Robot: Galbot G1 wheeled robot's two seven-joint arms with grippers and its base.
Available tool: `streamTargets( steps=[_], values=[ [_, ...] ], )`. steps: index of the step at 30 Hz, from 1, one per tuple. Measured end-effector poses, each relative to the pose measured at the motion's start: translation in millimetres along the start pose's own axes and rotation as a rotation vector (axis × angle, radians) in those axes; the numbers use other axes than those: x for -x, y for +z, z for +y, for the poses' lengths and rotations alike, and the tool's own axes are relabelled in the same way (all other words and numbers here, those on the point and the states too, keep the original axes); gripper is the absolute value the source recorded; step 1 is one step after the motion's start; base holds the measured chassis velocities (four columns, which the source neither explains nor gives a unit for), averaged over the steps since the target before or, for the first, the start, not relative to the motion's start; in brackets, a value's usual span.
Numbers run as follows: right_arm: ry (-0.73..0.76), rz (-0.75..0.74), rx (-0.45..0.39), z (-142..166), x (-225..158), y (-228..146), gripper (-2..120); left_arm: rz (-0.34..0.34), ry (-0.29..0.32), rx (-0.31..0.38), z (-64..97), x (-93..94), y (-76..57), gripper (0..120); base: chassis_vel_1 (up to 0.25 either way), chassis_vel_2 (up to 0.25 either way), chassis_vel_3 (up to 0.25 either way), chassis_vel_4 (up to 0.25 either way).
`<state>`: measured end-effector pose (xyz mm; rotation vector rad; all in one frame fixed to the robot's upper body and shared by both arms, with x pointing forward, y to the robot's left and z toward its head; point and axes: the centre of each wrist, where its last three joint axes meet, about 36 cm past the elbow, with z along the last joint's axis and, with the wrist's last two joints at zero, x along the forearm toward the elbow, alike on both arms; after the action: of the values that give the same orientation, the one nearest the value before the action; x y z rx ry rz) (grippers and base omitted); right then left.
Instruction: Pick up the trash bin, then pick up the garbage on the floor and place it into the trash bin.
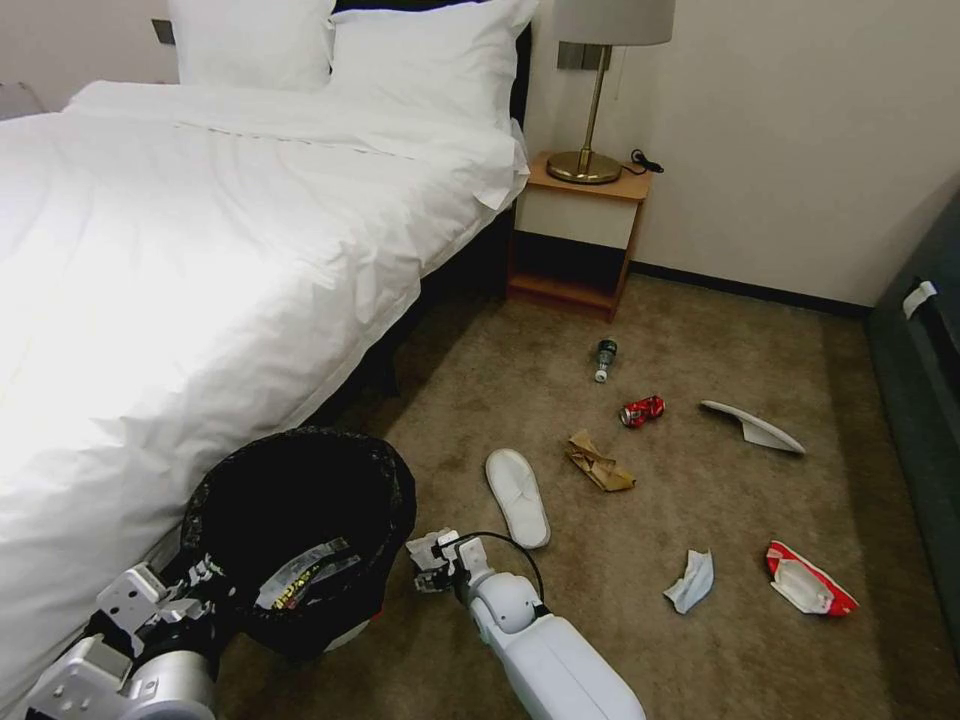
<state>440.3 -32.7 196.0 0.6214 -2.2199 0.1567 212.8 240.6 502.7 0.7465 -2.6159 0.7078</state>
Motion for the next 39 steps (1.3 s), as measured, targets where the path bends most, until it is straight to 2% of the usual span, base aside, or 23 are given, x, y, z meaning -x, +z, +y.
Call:
streamTargets(
  steps=[11, 12, 13, 15, 16, 18, 19, 22, 25, 28, 29, 32, 34, 35, 36, 38, 39],
  values=[
    [0.023, 0.016, 0.032, -14, 2, 3, 100, -0.005, 0.008, -0.002, -1.4, 0.6, -0.5, 4, 0.000, 0.000, 0.000, 0.000],
    [0.012, 0.007, 0.034, -15, 2, 4, 95, -0.006, 0.009, -0.002, -1.5, 0.8, -0.6, 4, 0.000, 0.000, 0.000, 0.000],
    [0.012, 0.007, 0.034, -15, 2, 4, 95, -0.006, 0.009, -0.002, -1.5, 0.8, -0.6, 4, 0.000, 0.000, 0.000, 0.000],
    [-0.010, -0.015, 0.033, -16, 2, 4, 84, -0.010, 0.011, -0.002, -1.6, 1.0, -0.9, 4, 0.000, 0.000, 0.000, 0.000],
    [-0.010, -0.015, 0.033, -16, 2, 4, 84, -0.010, 0.011, -0.002, -1.6, 1.0, -0.9, 4, 0.000, 0.000, 0.000, 0.000],
    [-0.028, -0.034, 0.030, -16, 2, 4, 74, -0.011, 0.012, -0.001, -1.7, 1.1, -1.0, 4, 0.000, 0.000, 0.000, 0.000],
    [-0.028, -0.034, 0.030, -16, 2, 4, 74, -0.011, 0.012, -0.001, -1.7, 1.1, -1.0, 4, 0.000, 0.000, 0.000, 0.000],
    [-0.047, -0.045, 0.019, -17, 4, 7, 57, -0.014, 0.013, 0.001, -1.4, 1.4, -1.6, 4, 0.000, 0.000, 0.000, 0.000],
    [-0.051, -0.052, 0.012, -19, 5, 8, 50, -0.015, 0.013, 0.001, -1.3, 1.5, -1.7, 4, 0.000, 0.000, 0.000, 0.000],
    [-0.055, -0.056, 0.002, -22, 6, 9, 36, -0.015, 0.013, 0.002, -1.3, 1.5, -1.8, 4, 0.000, 0.000, 0.000, 0.000],
    [-0.055, -0.056, 0.002, -22, 6, 9, 36, -0.015, 0.013, 0.002, -1.3, 1.5, -1.8, 4, 0.000, 0.000, 0.000, 0.000],
    [-0.052, -0.049, -0.006, -23, 7, 11, 22, -0.017, 0.014, 0.002, -1.4, 1.7, -2.0, 4, 0.000, 0.000, 0.000, 0.000],
    [-0.052, -0.047, -0.007, -23, 7, 11, 19, -0.017, 0.014, 0.002, -1.4, 1.7, -2.1, 4, 0.000, 0.000, 0.000, 0.000],
    [-0.052, -0.045, -0.009, -24, 7, 12, 11, -0.017, 0.015, 0.001, -1.6, 1.8, -2.1, 4, 0.000, 0.000, 0.000, 0.000],
    [-0.052, -0.045, -0.009, -24, 7, 12, 11, -0.017, 0.015, 0.001, -1.6, 1.8, -2.1, 4, 0.000, 0.000, 0.000, 0.000],
    [-0.056, -0.045, -0.014, -24, 7, 14, 0, -0.018, 0.017, 0.000, -2.1, 2.0, -2.2, 4, 0.000, 0.000, 0.000, 0.000],
    [-0.056, -0.045, -0.014, -24, 7, 14, 0, -0.018, 0.017, 0.000, -2.1, 2.0, -2.2, 4, 0.000, 0.000, 0.000, 0.000]
  ],
)
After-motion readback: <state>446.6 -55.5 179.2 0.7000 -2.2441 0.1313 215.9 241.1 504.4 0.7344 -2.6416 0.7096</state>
